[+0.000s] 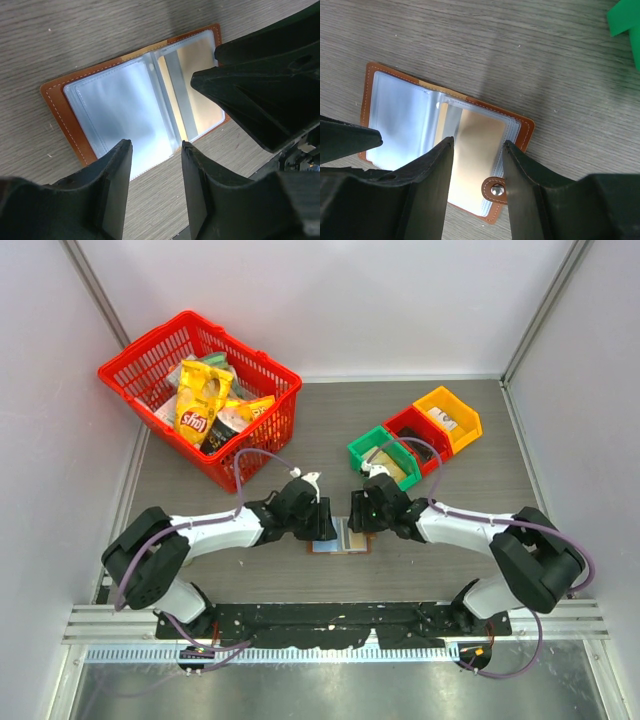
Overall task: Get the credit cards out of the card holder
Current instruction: Remove the credit card from the card holder.
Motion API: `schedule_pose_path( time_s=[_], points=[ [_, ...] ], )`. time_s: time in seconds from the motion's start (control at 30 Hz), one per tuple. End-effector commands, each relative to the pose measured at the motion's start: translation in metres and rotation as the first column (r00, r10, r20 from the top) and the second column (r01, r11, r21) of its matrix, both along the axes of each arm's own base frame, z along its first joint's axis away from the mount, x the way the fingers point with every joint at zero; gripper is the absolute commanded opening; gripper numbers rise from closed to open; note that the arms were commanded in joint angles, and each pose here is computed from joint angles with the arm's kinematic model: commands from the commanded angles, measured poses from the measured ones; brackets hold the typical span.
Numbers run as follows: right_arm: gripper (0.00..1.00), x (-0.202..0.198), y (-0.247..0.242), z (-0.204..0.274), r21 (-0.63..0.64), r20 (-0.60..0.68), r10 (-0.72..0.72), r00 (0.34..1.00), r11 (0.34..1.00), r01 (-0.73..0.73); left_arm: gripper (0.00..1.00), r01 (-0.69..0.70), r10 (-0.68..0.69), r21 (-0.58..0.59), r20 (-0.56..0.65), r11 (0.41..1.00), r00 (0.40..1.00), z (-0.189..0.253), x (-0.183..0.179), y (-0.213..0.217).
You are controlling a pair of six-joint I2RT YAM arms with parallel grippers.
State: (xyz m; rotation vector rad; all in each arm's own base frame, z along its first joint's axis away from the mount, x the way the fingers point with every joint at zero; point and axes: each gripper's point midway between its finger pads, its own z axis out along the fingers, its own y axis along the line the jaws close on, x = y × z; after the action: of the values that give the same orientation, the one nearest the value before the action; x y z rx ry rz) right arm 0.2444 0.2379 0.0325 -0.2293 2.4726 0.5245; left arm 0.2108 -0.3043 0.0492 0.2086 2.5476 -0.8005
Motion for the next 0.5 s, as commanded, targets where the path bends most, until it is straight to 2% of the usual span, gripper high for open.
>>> schedule_pose_path(
  time_s=[0.0, 0.17, 0.47],
  points=[
    [0.49, 0.006, 0.015, 0.011, 0.013, 0.022, 0.037, 0.999, 0.999, -0.037, 0.47, -0.050, 0.050, -0.001, -0.013, 0.999, 0.999, -0.010, 0.001, 0.001],
    [0.49, 0.002, 0.022, 0.006, 0.000, 0.009, 0.070, 0.998, 0.998, -0.070, 0.43, -0.126, 0.126, 0.015, -0.062, 0.992, 0.990, -0.028, -0.008, 0.012],
    [0.48, -0.011, 0.055, 0.031, 0.112, 0.012, 0.168, 0.986, 0.979, -0.169, 0.32, -0.195, 0.194, -0.004, -0.089, 0.981, 0.977, -0.034, -0.021, 0.030]
  ],
)
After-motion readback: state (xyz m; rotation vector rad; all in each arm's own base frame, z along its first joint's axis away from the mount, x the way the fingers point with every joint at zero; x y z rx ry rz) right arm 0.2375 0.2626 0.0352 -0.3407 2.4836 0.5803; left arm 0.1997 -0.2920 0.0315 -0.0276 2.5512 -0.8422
